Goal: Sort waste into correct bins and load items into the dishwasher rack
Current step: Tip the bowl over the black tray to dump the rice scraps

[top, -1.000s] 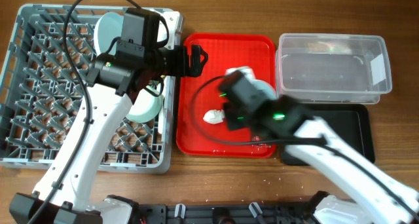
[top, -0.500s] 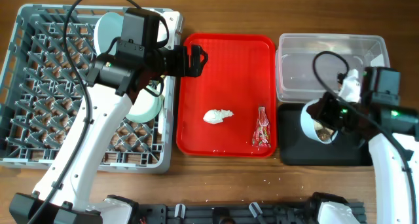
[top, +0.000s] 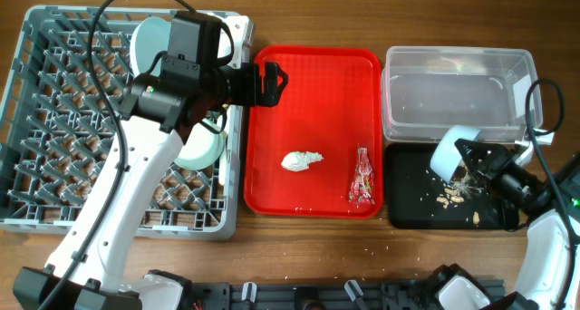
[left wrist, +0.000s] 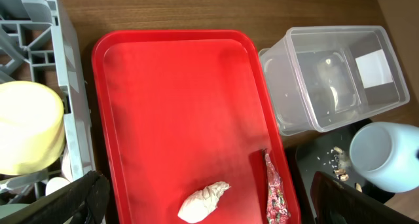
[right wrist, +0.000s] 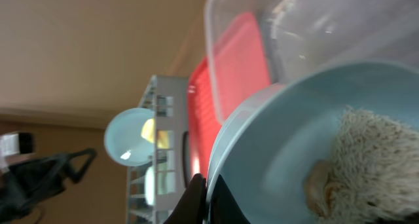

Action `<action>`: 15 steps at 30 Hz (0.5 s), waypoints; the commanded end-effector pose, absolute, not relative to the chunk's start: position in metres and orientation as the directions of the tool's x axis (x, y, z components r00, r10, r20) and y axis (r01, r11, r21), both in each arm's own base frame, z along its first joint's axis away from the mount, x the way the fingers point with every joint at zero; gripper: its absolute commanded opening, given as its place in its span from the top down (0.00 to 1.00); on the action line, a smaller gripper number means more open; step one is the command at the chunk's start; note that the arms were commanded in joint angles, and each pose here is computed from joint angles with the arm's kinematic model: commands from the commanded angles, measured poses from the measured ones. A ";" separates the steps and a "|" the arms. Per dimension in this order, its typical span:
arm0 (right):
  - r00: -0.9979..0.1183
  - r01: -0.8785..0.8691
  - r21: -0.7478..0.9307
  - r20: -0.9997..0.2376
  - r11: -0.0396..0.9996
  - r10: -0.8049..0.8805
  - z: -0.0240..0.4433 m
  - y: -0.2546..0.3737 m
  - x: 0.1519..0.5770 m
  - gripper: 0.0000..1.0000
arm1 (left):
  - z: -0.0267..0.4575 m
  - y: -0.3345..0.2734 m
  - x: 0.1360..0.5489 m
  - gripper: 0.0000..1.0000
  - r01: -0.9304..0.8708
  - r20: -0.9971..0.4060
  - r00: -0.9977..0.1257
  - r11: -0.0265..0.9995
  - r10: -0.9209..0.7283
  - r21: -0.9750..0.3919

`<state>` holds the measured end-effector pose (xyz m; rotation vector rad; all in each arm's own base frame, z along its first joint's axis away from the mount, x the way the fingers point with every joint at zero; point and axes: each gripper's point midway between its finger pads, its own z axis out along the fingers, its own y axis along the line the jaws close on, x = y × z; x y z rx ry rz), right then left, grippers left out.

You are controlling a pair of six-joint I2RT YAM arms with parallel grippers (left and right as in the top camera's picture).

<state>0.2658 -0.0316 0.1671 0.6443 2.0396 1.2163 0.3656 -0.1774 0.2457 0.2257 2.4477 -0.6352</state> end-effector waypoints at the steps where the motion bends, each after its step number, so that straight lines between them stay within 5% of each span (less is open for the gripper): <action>1: -0.662 -0.015 0.932 -0.281 0.362 0.695 0.187 -0.023 0.265 0.96 | 0.247 -0.179 0.365 0.00 0.299 -0.584 -0.812 0.865 0.008 -0.402; 8: -0.696 -0.049 0.986 -0.148 0.159 0.703 0.215 -0.012 0.260 0.96 | 0.247 -0.179 0.365 0.00 0.299 -0.584 -0.812 0.865 0.008 -0.402; 15: -0.703 -0.084 0.987 -0.157 0.138 0.694 0.224 -0.012 0.262 0.96 | 0.247 -0.179 0.365 0.00 0.298 -0.584 -0.812 0.865 0.008 -0.402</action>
